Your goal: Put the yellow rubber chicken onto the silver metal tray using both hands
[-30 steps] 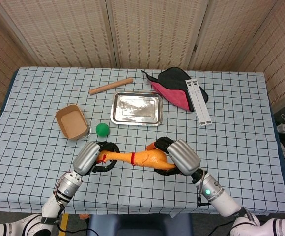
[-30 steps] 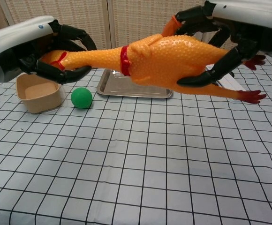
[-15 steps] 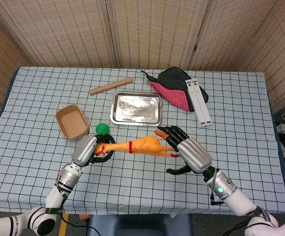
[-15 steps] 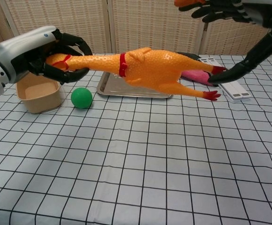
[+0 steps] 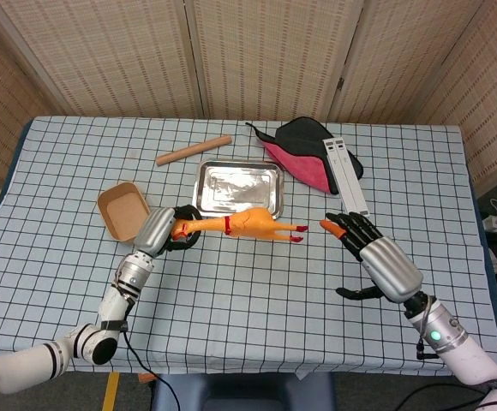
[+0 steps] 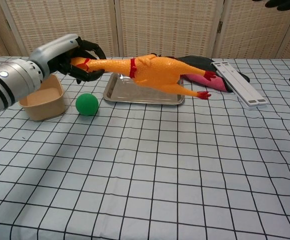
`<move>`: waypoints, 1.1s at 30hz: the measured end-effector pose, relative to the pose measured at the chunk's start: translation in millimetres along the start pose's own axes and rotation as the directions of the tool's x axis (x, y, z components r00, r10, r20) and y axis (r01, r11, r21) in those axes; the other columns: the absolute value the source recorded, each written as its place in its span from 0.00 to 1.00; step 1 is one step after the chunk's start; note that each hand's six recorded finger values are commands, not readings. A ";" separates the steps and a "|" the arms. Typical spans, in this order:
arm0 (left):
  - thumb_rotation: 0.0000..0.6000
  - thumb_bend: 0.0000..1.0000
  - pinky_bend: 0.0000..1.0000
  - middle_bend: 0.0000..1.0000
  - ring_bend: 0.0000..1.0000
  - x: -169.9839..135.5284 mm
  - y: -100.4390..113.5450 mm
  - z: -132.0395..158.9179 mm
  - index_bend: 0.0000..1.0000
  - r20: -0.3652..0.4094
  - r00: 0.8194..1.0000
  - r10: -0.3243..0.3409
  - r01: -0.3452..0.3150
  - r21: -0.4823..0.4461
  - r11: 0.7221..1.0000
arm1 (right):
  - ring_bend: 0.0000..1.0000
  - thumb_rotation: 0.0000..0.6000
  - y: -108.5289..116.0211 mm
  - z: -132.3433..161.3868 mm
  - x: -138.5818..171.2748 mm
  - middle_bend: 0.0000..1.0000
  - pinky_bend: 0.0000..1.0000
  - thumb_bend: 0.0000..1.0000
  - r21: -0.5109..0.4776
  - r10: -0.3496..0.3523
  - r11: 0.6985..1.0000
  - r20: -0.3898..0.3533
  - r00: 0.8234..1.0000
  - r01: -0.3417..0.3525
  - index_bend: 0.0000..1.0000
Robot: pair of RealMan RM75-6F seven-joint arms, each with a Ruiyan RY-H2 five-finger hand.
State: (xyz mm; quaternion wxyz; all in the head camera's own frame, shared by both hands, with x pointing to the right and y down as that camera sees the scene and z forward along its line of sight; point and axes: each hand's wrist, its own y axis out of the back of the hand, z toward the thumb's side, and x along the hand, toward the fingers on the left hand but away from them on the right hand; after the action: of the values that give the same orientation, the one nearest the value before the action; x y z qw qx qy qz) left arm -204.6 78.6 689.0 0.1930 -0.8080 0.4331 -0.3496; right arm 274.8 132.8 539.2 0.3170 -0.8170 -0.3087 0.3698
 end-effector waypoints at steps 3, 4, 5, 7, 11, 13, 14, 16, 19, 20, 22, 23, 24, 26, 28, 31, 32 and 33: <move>1.00 0.82 0.65 0.66 0.51 22.2 -2.3 -14.0 0.75 -0.035 0.999 0.016 -0.016 0.018 1.000 | 0.00 1.00 -2.0 -12.7 -2.1 0.00 0.00 0.02 0.013 0.018 1.000 0.033 0.999 -0.019 0.00; 1.00 0.82 0.65 0.66 0.51 31.1 -3.0 -18.9 0.75 -0.048 0.999 0.024 -0.022 0.025 0.999 | 0.00 1.00 -2.5 -16.0 -4.2 0.00 0.00 0.02 0.020 0.021 1.000 0.042 0.999 -0.022 0.00; 1.00 0.82 0.65 0.66 0.51 37.6 -3.4 -22.1 0.75 -0.057 0.998 0.029 -0.028 0.031 0.999 | 0.00 1.00 -2.9 -17.9 -5.9 0.00 0.00 0.02 0.024 0.023 0.999 0.048 0.999 -0.024 0.00; 1.00 0.82 0.64 0.66 0.51 51.9 -4.2 -27.6 0.75 -0.074 0.996 0.045 -0.041 0.050 0.998 | 0.00 1.00 -4.3 -21.3 -10.4 0.00 0.00 0.02 0.026 0.029 0.999 0.061 0.998 -0.031 0.00; 1.00 0.81 0.63 0.66 0.51 75.8 -6.2 -30.9 0.74 -0.089 0.994 0.066 -0.058 0.089 0.994 | 0.00 1.00 -7.2 -27.6 -20.6 0.00 0.00 0.02 0.034 0.036 0.999 0.079 0.996 -0.038 0.00; 1.00 0.80 0.62 0.66 0.51 86.9 -7.9 -30.3 0.73 -0.094 0.993 0.071 -0.061 0.104 0.993 | 0.00 1.00 -9.4 -30.3 -26.2 0.00 0.00 0.02 0.036 0.039 0.998 0.084 0.996 -0.042 0.00; 1.00 0.79 0.61 0.65 0.51 91.2 -9.0 -29.8 0.71 -0.097 0.993 0.071 -0.061 0.109 0.992 | 0.00 1.00 -10.1 -31.4 -28.5 0.00 0.00 0.02 0.037 0.039 0.998 0.086 0.995 -0.043 0.00; 1.00 0.73 0.58 0.60 0.50 99.5 -12.5 -28.5 0.56 -0.103 0.992 0.067 -0.055 0.115 0.992 | 0.00 1.00 -10.8 -33.5 -33.6 0.00 0.00 0.02 0.038 0.039 0.998 0.090 0.995 -0.043 0.00; 1.00 0.65 0.53 0.49 0.44 106.9 -22.6 -27.1 0.25 -0.113 0.993 0.039 -0.027 0.108 0.994 | 0.00 1.00 -11.0 -35.9 -39.3 0.00 0.00 0.02 0.040 0.036 0.998 0.091 0.995 -0.040 0.00; 1.00 0.63 0.52 0.43 0.41 108.2 -27.1 -26.4 0.14 -0.116 0.993 0.025 -0.013 0.101 0.995 | 0.00 1.00 -11.2 -36.6 -40.7 0.00 0.00 0.02 0.039 0.036 0.998 0.091 0.995 -0.040 0.00; 1.00 0.60 0.51 0.31 0.33 110.0 -37.7 -25.7 0.01 -0.125 0.992 -0.007 0.019 0.094 0.995 | 0.00 1.00 -12.5 -38.3 -43.4 0.00 0.00 0.02 0.036 0.040 0.998 0.093 0.995 -0.043 0.00; 1.00 0.58 0.49 0.25 0.28 110.4 -41.8 -25.7 0.00 -0.132 0.991 -0.020 0.032 0.090 0.995 | 0.00 1.00 -13.3 -38.6 -44.1 0.00 0.00 0.02 0.032 0.043 0.998 0.094 0.995 -0.046 0.00; 1.00 0.57 0.45 0.16 0.20 110.8 -45.5 -25.9 0.00 -0.139 0.990 -0.032 0.044 0.083 0.996 | 0.00 1.00 -14.1 -38.7 -44.5 0.00 0.00 0.02 0.026 0.047 0.998 0.094 0.994 -0.049 0.00; 1.00 0.55 0.34 0.04 0.08 112.0 -53.1 -26.5 0.00 -0.158 0.986 -0.060 0.072 0.072 0.995 | 0.00 1.00 -15.5 -38.7 -44.8 0.00 0.00 0.02 0.007 0.055 0.998 0.094 0.994 -0.056 0.00; 1.00 0.52 0.23 0.00 0.01 113.4 -56.1 -28.3 0.00 -0.176 0.982 -0.074 0.090 0.085 0.992 | 0.00 1.00 -16.1 -39.4 -44.4 0.00 0.00 0.02 -0.006 0.061 0.998 0.093 0.994 -0.061 0.00; 1.00 0.48 0.13 0.00 0.00 115.9 -51.3 -29.3 0.00 -0.181 0.982 -0.059 0.086 0.145 0.986 | 0.00 1.00 -15.0 -41.7 -42.8 0.00 0.00 0.02 -0.014 0.062 0.998 0.094 0.994 -0.061 0.00; 1.00 0.47 0.12 0.00 0.00 116.6 -50.2 -28.7 0.00 -0.180 0.982 -0.055 0.085 0.162 0.983 | 0.00 1.00 -14.1 -42.7 -42.3 0.00 0.00 0.02 -0.016 0.061 0.998 0.095 0.994 -0.059 0.00; 1.00 0.46 0.10 0.00 0.00 117.2 -49.4 -28.3 0.00 -0.179 0.982 -0.053 0.085 0.178 0.980 | 0.00 1.00 -13.0 -43.7 -41.7 0.00 0.00 0.02 -0.016 0.059 0.998 0.096 0.994 -0.058 0.00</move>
State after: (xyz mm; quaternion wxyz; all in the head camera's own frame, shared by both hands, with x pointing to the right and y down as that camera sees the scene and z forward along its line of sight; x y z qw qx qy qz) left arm -152.8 7.7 785.3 0.2164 -0.7676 0.3855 -0.4639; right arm 283.9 97.3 588.9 0.2853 -0.8089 -0.3022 0.4159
